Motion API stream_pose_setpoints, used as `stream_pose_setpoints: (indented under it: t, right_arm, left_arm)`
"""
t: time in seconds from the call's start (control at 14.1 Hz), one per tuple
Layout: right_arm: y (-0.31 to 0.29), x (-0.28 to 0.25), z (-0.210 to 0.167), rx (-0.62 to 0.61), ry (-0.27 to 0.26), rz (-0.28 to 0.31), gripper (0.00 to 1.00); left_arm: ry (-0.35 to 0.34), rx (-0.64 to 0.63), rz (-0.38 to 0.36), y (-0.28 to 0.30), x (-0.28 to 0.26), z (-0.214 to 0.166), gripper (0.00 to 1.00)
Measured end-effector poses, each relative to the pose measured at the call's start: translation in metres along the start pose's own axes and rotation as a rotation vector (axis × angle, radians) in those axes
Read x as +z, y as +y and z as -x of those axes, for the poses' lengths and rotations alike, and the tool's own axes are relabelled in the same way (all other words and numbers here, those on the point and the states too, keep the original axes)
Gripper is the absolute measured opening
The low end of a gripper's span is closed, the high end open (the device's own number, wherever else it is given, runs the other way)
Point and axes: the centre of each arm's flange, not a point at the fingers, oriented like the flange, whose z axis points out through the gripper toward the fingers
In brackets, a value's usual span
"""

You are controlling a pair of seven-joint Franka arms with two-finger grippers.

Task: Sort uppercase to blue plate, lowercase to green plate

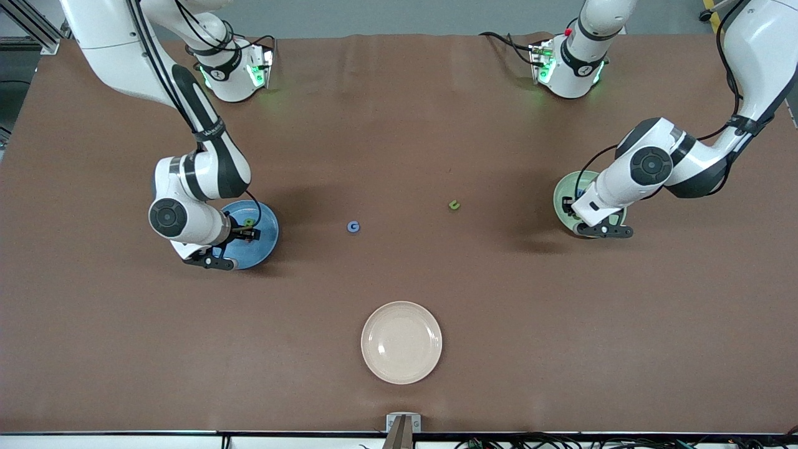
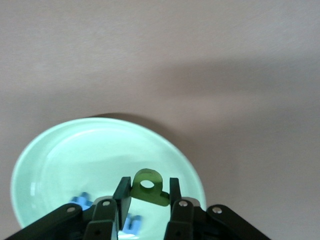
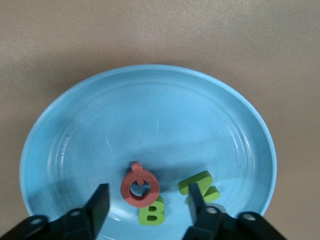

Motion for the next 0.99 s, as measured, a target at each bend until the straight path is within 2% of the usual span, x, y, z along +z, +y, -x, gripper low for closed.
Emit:
stream_pose_setpoints:
  t: [0.14, 0.35, 0.57, 0.78, 0.99]
  right_arm:
    - [-0.009, -0.013, 0.003, -0.005, 0.004, -0.005, 0.99]
    - [-0.044, -0.029, 0.018, 0.046, 0.023, -0.007, 1.00]
    - [-0.113, -0.030, 0.049, 0.108, 0.062, -0.003, 1.00]
    - [-0.172, -0.029, 0.078, 0.160, 0.126, -0.046, 1.00]
    - [-0.217, -0.011, 0.100, 0.173, 0.166, -0.103, 1.00]
  left_arm:
    - [0.011, 0.011, -0.018, -0.010, 0.006, 0.003, 0.35]
    - [0.019, 0.025, -0.031, -0.018, 0.018, 0.007, 0.35]
    - [0.020, 0.040, -0.038, -0.021, 0.028, 0.010, 0.35]
    - [0.023, 0.044, -0.031, -0.020, 0.030, 0.011, 0.35]
    - [0.029, 0.048, -0.033, -0.024, 0.037, 0.011, 0.35]
